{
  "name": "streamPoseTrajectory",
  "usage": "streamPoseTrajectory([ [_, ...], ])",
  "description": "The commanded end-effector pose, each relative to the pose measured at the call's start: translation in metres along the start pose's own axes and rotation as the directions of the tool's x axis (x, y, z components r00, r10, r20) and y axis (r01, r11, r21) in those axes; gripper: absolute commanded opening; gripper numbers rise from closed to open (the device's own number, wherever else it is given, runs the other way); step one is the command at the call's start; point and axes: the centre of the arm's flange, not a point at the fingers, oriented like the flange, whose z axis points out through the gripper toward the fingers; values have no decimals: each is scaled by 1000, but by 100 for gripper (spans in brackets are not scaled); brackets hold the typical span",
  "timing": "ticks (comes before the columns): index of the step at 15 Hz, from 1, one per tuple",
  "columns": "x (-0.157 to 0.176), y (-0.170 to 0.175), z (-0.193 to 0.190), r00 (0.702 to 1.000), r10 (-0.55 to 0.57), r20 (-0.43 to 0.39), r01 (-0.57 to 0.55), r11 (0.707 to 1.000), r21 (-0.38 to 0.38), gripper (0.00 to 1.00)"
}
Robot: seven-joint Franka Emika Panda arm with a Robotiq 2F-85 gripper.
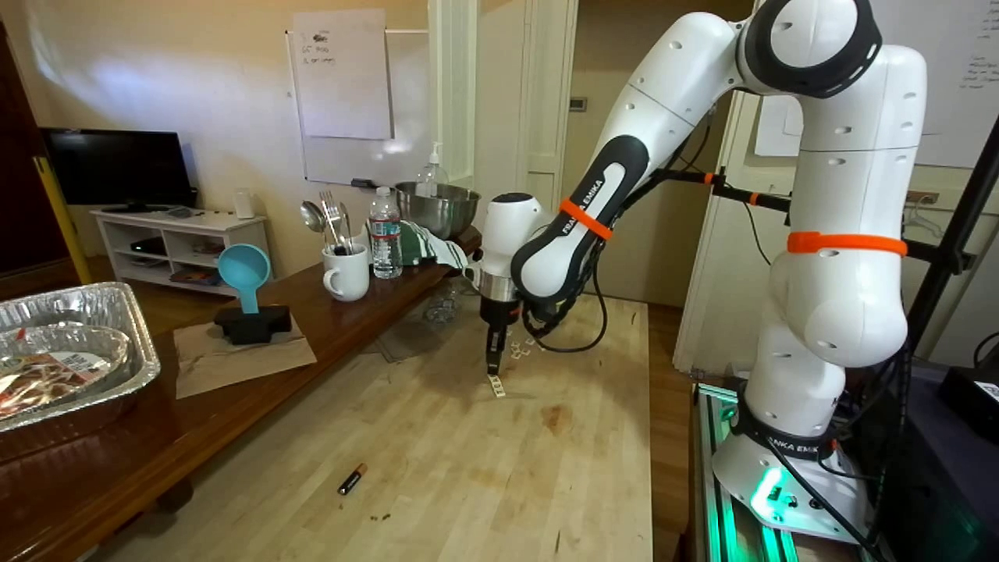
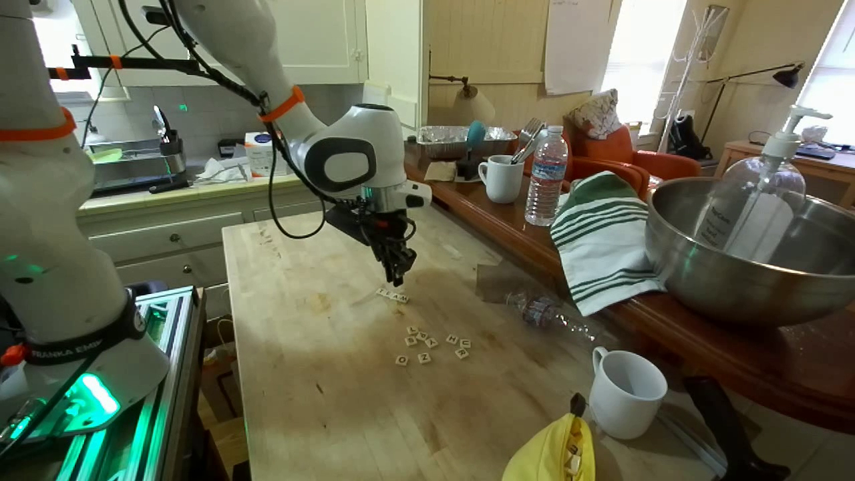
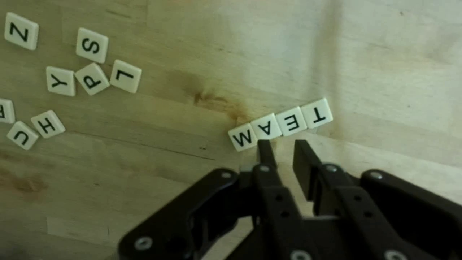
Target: Align the blocks on the table
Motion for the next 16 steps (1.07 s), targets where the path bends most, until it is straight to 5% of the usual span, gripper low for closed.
streamPoseTrajectory([
  [1, -10, 0, -7, 987, -159, 1, 159, 987, -7, 55],
  [7, -10, 0, -11, 947, -322, -4, 322, 947, -4, 98],
  [16, -3, -3, -10, 933, -359, -11, 359, 933, -11, 100],
])
